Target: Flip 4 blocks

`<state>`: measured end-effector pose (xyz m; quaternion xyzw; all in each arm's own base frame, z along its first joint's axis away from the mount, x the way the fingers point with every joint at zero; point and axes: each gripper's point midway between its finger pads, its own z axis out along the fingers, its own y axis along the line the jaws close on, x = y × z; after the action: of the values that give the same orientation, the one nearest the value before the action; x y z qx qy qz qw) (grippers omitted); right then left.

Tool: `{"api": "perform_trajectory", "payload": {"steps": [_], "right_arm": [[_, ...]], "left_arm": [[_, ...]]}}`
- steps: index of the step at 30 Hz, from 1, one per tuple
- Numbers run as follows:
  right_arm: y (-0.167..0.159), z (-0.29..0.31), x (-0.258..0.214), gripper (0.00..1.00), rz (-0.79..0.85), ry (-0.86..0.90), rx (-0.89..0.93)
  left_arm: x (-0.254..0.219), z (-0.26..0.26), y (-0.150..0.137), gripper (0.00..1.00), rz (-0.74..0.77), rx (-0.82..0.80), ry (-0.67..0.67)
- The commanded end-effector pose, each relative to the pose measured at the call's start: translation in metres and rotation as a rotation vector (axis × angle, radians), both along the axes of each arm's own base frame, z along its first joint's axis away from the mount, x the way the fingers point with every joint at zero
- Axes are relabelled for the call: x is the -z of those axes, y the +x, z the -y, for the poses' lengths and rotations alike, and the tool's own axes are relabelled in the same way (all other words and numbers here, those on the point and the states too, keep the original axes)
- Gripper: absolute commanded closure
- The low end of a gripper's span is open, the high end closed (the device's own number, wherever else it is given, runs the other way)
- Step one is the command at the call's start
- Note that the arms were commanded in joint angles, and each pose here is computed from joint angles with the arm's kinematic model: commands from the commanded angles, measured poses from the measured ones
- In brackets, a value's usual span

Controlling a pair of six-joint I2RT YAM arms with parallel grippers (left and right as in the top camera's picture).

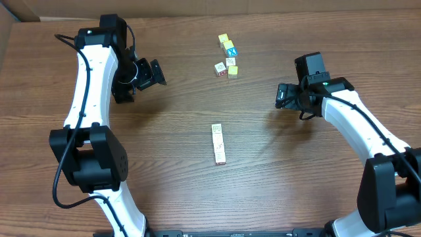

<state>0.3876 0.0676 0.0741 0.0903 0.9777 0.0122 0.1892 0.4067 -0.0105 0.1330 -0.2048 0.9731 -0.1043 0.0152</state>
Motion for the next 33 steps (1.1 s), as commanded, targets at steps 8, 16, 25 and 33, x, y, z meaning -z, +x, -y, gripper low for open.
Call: {"api": "perform_trajectory", "payload": {"steps": [8, 16, 25, 33], "right_arm": [[0.005, 0.000, -0.019, 0.00, 0.055, 0.003, -0.010], [0.002, 0.001, -0.092, 0.00, 0.244, 0.042, -0.008], [-0.022, 0.006, -0.184, 0.00, 0.491, 0.093, -0.008], [-0.063, 0.015, -0.258, 0.00, 0.708, 0.138, -0.006]], "left_arm": [[0.004, 0.003, -0.001, 0.00, -0.008, 0.018, 0.000], [0.004, 0.003, -0.001, 0.00, -0.008, 0.018, 0.000], [0.004, 0.003, -0.001, 0.00, -0.008, 0.018, 0.000], [0.004, 0.003, -0.001, 0.00, -0.008, 0.018, 0.000]]}}
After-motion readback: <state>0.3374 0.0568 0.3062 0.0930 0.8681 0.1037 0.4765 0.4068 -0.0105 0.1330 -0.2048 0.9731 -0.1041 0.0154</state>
